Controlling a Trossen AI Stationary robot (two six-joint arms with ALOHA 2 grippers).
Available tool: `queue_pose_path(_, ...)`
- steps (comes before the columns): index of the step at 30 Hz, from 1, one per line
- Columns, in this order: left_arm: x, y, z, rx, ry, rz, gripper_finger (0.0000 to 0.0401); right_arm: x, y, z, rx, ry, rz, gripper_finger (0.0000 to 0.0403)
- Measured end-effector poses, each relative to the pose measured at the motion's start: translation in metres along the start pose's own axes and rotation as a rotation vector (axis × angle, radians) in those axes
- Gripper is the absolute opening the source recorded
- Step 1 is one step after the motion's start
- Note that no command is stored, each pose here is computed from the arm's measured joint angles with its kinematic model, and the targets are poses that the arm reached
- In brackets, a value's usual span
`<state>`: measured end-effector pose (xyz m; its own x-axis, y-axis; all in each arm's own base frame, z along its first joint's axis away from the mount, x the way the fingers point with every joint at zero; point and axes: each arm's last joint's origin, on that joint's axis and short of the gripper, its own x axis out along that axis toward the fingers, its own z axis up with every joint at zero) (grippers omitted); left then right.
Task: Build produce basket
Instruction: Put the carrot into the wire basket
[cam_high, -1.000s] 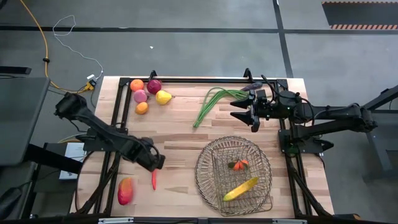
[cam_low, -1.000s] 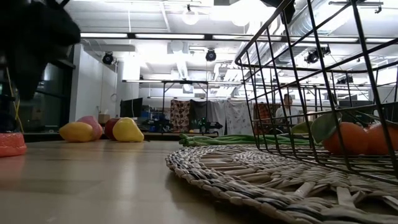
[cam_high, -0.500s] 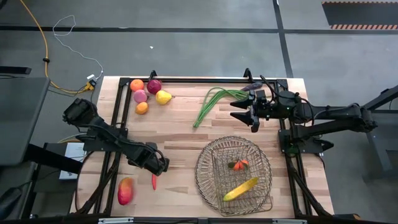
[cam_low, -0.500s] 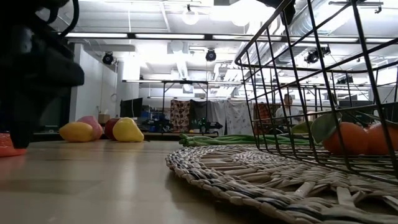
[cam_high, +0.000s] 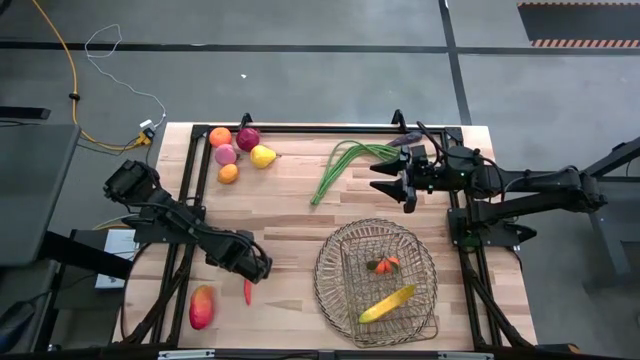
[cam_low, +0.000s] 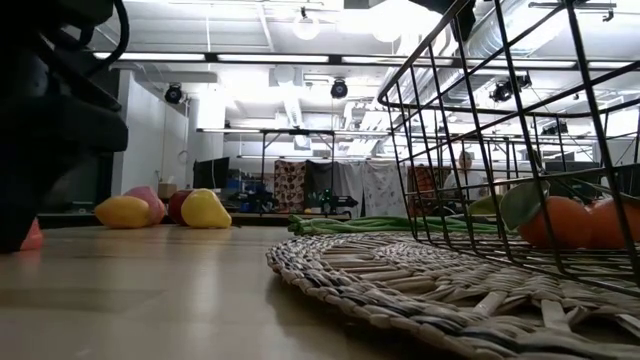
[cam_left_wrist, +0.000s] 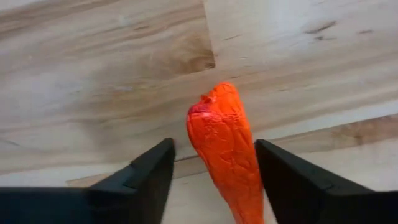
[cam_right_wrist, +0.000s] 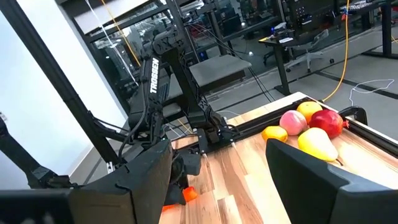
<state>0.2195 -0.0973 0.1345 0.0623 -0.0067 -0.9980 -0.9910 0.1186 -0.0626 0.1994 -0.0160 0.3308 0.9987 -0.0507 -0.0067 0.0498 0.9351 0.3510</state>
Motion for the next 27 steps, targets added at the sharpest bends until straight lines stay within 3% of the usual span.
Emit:
queue_pose_path(9,-0.015,0.000,0.007,0.140,-0.004,-0.069,0.0064,0.000,0.000,0.000,0.002,0.000,0.000,0.0252)
queue_pose_path(15,-0.057,0.006,0.028,0.228,-0.074,-0.257,0.0075,0.000,0.000,0.000,0.025,-0.001,0.000,0.0252)
queue_pose_path(20,-0.116,0.016,0.057,0.354,-0.315,-0.510,0.0105,0.000,-0.001,0.000,0.077,-0.015,-0.036,0.0252)
queue_pose_path(27,-0.192,0.031,0.105,0.453,-0.822,-0.765,0.0091,0.004,-0.004,-0.002,0.070,-0.022,-0.091,0.0252)
